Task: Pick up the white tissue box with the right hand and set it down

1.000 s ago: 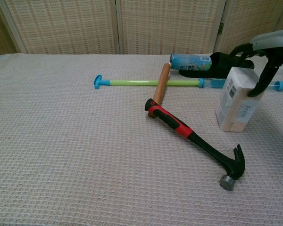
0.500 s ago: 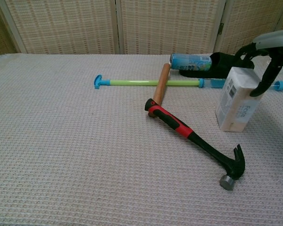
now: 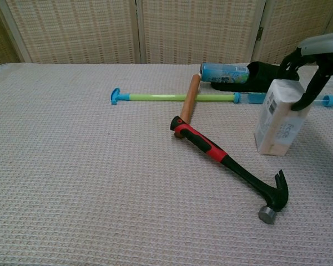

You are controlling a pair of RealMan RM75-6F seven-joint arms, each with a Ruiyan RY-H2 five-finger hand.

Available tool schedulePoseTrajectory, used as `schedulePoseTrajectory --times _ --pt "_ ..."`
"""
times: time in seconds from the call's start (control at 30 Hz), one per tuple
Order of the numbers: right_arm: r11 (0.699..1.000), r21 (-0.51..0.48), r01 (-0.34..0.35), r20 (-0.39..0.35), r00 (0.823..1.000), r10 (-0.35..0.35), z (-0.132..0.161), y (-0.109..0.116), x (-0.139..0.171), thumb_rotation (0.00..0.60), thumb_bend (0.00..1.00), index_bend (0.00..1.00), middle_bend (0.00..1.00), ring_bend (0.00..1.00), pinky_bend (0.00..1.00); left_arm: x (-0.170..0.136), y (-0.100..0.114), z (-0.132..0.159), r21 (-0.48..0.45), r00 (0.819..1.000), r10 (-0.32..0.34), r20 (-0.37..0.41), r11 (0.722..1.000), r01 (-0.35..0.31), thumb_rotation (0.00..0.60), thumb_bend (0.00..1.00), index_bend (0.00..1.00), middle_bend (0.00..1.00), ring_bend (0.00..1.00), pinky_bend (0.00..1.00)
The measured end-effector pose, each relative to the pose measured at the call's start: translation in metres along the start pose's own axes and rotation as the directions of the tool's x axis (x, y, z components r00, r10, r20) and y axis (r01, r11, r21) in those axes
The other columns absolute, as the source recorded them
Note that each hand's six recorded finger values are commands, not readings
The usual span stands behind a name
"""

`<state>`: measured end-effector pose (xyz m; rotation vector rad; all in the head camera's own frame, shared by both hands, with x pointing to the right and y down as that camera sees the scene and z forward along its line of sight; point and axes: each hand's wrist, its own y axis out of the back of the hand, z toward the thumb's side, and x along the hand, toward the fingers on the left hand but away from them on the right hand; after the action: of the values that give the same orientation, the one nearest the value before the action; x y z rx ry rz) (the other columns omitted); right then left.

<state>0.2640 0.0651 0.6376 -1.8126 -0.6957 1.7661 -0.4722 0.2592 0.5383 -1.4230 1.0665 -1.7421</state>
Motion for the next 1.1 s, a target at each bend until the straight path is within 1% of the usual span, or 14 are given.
schedulePoseTrajectory --times 0.17,0.27,0.33,0.47,0.53,0.57,0.67,0.77,0.8,0.9,0.93,1.0,1.07,1.1 --pt "0.999 -0.014 0.032 -0.015 0.999 -0.032 0.0 0.004 0.0 0.6 0.28 0.41 0.38 0.31 0.0 0.0 0.0 0.0 0.0 1.0 -0.001 0.0 1.0 0.001 0.6 0.34 0.1 0.0 0.0 0.17" --pt "0.997 -0.036 0.062 -0.031 0.998 -0.063 0.0 0.008 0.001 0.6 0.3 0.44 0.41 0.34 0.0 0.0 -0.001 0.001 0.002 1.0 -0.003 0.001 1.0 0.003 0.6 0.34 0.1 0.0 0.0 0.17" --pt "0.994 -0.07 0.079 -0.048 0.995 -0.083 0.001 0.01 0.002 0.6 0.3 0.44 0.41 0.35 0.0 0.0 -0.001 0.001 0.004 1.0 -0.003 0.001 1.0 0.003 0.6 0.34 0.1 0.0 0.0 0.17" --pt "0.976 -0.192 0.107 -0.096 0.987 -0.127 0.002 0.015 0.004 0.6 0.3 0.43 0.41 0.35 0.0 0.0 -0.001 0.001 0.005 1.0 -0.004 0.001 1.0 0.004 0.6 0.34 0.1 0.0 0.0 0.17" --pt "0.952 -0.284 0.114 -0.124 0.98 -0.154 0.001 0.017 0.004 0.6 0.3 0.43 0.41 0.35 0.0 0.0 -0.002 0.001 0.007 1.0 -0.005 0.002 1.0 0.005 0.6 0.34 0.1 0.0 0.0 0.17" --pt "0.938 -0.328 0.113 -0.136 0.977 -0.165 0.0 0.017 0.004 0.6 0.3 0.43 0.41 0.35 0.0 0.0 -0.002 0.002 0.007 1.0 -0.006 0.002 1.0 0.006 0.6 0.34 0.1 0.0 0.0 0.17" --pt "0.868 -0.487 0.096 -0.169 0.965 -0.202 -0.006 0.016 0.002 0.6 0.3 0.43 0.41 0.35 0.0 0.0 -0.003 0.002 0.009 1.0 -0.006 0.003 1.0 0.006 0.6 0.34 0.1 0.0 0.0 0.17" --pt "0.765 -0.642 0.056 -0.196 0.952 -0.235 -0.016 0.013 -0.003 0.6 0.3 0.43 0.41 0.36 0.0 0.0 -0.002 0.002 0.009 1.0 -0.004 0.001 1.0 0.004 0.6 0.34 0.1 0.0 0.0 0.17" --pt "0.719 -0.694 0.036 -0.207 0.947 -0.247 -0.022 0.011 -0.006 0.6 0.3 0.43 0.41 0.36 0.0 0.0 -0.002 0.002 0.01 1.0 -0.003 0.0 1.0 0.003 0.6 0.34 0.1 0.0 0.0 0.17" --pt "0.621 -0.784 -0.007 -0.227 0.934 -0.277 -0.041 0.004 -0.015 0.6 0.31 0.43 0.41 0.36 0.0 0.001 -0.003 0.002 0.011 1.0 -0.006 -0.001 1.0 0.006 0.6 0.34 0.1 0.0 0.0 0.17" --pt "0.601 -0.799 -0.011 -0.227 0.931 -0.285 -0.049 0.001 -0.019 0.6 0.31 0.43 0.41 0.36 0.0 0.001 -0.004 0.002 0.013 1.0 -0.009 0.0 1.0 0.009 0.6 0.34 0.1 0.0 0.0 0.17" --pt "0.578 -0.816 -0.008 -0.221 0.928 -0.3 -0.07 -0.007 -0.029 0.6 0.31 0.43 0.41 0.36 0.0 0.001 -0.004 0.002 0.014 1.0 -0.01 -0.001 1.0 0.01 0.6 0.34 0.1 0.0 0.0 0.17" --pt "0.578 -0.816 0.002 -0.214 0.928 -0.305 -0.087 -0.015 -0.036 0.6 0.32 0.43 0.41 0.35 0.0 0.001 -0.005 0.002 0.016 1.0 -0.013 -0.003 1.0 0.013 0.6 0.34 0.1 0.0 0.0 0.17" --pt "0.588 -0.809 0.01 -0.211 0.929 -0.305 -0.096 -0.022 -0.04 0.6 0.32 0.43 0.41 0.35 0.0 0.001 -0.005 0.001 0.016 1.0 -0.014 -0.005 1.0 0.014 0.6 0.34 0.1 0.0 0.0 0.17"
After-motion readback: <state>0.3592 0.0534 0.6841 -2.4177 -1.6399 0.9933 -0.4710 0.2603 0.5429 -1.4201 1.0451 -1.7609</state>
